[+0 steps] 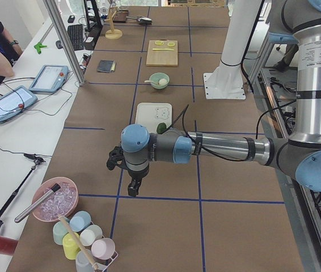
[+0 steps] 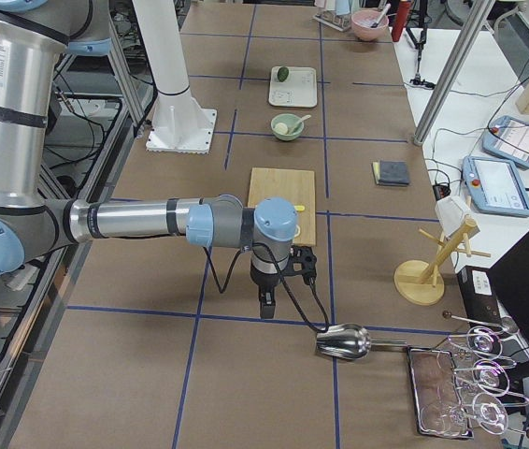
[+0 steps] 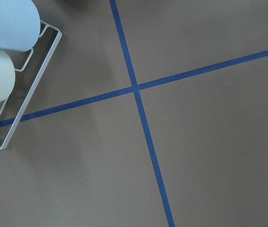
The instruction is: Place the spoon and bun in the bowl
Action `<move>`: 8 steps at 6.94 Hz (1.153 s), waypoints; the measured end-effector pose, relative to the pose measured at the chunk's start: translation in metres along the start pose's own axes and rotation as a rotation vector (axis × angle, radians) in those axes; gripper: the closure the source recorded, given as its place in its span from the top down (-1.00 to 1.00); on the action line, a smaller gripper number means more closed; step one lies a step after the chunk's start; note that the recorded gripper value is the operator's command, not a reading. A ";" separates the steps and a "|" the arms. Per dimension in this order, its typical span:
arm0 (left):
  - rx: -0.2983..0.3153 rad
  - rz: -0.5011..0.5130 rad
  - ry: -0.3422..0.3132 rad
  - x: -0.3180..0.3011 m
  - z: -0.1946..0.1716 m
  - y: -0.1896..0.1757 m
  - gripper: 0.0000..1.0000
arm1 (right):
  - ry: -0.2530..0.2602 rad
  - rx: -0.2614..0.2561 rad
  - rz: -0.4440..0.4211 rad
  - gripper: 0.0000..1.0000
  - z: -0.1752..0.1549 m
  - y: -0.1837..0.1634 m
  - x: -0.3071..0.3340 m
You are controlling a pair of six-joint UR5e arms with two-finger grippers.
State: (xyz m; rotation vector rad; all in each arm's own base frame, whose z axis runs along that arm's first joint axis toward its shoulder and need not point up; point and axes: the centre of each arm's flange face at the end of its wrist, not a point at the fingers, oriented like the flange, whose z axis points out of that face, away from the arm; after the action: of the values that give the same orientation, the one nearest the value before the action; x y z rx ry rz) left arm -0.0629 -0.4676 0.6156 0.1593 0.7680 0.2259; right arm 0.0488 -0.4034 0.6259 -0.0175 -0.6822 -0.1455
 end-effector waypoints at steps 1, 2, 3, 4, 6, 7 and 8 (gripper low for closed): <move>0.000 0.000 0.000 0.000 0.000 0.000 1.00 | 0.000 -0.001 0.001 1.00 0.000 0.000 0.000; 0.000 0.000 0.000 0.000 0.000 0.000 1.00 | 0.000 -0.002 0.002 1.00 0.001 0.000 0.001; -0.001 -0.001 0.000 0.000 0.000 0.000 1.00 | 0.000 -0.003 0.002 1.00 0.001 0.001 0.001; -0.002 -0.002 0.000 0.000 0.001 0.001 1.00 | 0.000 -0.003 0.003 1.00 0.001 0.001 0.001; -0.002 -0.002 0.000 -0.001 0.001 0.001 1.00 | -0.001 -0.006 0.004 1.00 0.002 0.001 0.002; -0.002 -0.002 0.000 -0.001 0.001 0.001 1.00 | -0.001 -0.008 0.006 1.00 0.004 0.002 0.003; -0.001 -0.001 0.000 0.000 0.000 0.000 1.00 | -0.001 -0.009 0.006 1.00 0.005 0.002 0.003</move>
State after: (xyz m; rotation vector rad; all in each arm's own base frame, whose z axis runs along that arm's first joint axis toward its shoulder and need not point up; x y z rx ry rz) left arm -0.0628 -0.4675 0.6161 0.1580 0.7681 0.2256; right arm 0.0489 -0.4016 0.6317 -0.0287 -0.6825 -0.1425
